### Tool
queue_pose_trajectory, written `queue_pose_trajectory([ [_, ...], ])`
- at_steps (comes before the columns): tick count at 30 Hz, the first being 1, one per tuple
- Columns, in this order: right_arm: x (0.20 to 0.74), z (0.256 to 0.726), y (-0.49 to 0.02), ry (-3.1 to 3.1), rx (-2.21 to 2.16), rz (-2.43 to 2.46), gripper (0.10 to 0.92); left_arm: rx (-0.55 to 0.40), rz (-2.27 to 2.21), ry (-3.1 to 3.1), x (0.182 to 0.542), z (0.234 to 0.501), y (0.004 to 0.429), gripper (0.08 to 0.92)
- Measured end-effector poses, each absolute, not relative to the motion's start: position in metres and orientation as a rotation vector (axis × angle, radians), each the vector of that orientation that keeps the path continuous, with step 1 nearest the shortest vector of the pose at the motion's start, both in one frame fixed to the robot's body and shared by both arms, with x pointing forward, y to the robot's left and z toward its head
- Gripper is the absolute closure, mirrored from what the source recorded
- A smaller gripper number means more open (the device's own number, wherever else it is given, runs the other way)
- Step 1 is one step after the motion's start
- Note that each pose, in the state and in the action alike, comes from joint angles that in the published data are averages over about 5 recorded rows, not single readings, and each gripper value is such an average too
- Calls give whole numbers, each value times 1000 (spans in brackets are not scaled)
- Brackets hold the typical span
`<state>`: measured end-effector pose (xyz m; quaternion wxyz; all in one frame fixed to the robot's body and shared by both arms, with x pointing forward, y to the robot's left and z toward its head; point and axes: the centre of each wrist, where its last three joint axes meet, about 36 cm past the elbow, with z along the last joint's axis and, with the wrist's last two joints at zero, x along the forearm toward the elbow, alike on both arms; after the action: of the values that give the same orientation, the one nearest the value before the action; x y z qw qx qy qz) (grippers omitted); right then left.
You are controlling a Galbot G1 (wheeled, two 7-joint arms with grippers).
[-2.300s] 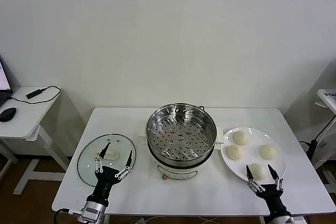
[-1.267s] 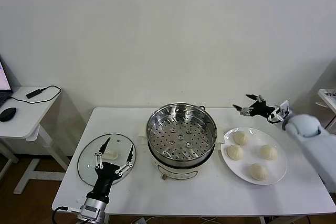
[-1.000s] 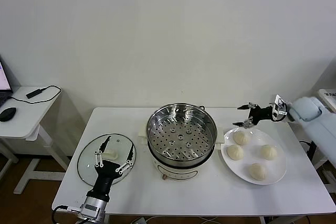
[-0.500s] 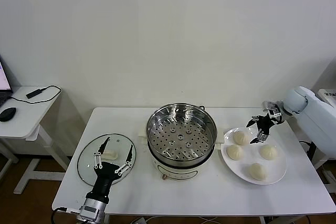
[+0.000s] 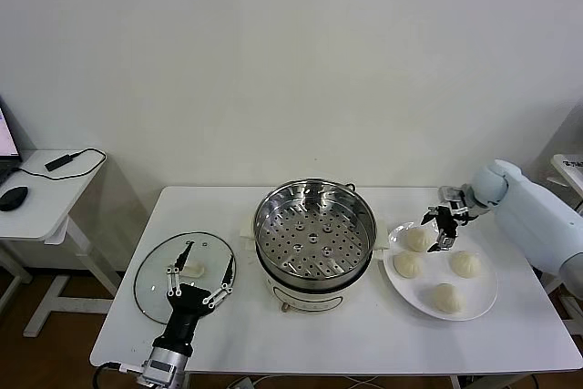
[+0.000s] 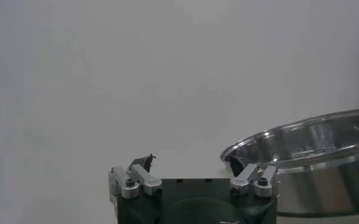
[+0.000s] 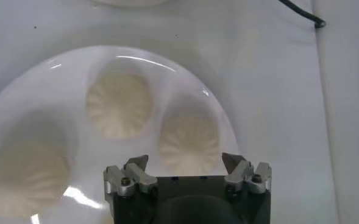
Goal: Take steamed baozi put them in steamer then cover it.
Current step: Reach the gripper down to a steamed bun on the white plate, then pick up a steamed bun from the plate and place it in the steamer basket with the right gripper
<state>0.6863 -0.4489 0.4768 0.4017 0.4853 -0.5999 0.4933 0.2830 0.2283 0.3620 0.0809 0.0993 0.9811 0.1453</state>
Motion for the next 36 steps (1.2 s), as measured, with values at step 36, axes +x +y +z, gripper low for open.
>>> queue_pose_trajectory([
  [36,686,561,-428,-1388,1416,1557,380,299,429,2908,286,369,227,177],
])
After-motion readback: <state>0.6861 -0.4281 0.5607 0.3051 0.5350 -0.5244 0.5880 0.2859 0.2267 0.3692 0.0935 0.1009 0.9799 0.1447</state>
